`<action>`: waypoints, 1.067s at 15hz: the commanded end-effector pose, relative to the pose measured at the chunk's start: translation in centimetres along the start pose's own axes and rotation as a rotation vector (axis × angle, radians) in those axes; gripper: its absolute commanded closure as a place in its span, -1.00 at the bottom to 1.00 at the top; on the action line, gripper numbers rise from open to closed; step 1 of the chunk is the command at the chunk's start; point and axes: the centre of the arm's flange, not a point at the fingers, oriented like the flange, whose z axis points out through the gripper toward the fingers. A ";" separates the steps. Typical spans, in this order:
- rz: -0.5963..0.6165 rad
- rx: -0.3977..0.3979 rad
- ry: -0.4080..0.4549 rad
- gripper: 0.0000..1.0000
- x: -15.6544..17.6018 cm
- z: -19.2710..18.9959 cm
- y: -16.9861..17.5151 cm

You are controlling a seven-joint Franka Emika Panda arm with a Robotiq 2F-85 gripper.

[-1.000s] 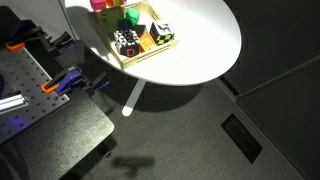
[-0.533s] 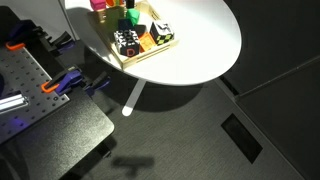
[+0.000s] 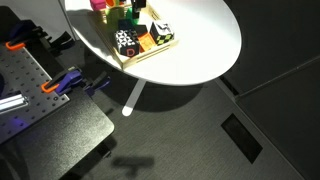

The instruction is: Remove the block with black and white triangle patterns from the wooden tray and put it on the table

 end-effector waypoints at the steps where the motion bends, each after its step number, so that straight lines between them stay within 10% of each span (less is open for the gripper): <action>1: 0.025 -0.007 0.019 -1.00 1.5 1.8 -0.4; 16: 0.041 -0.103 -0.082 -1.00 2.6 8.9 -0.9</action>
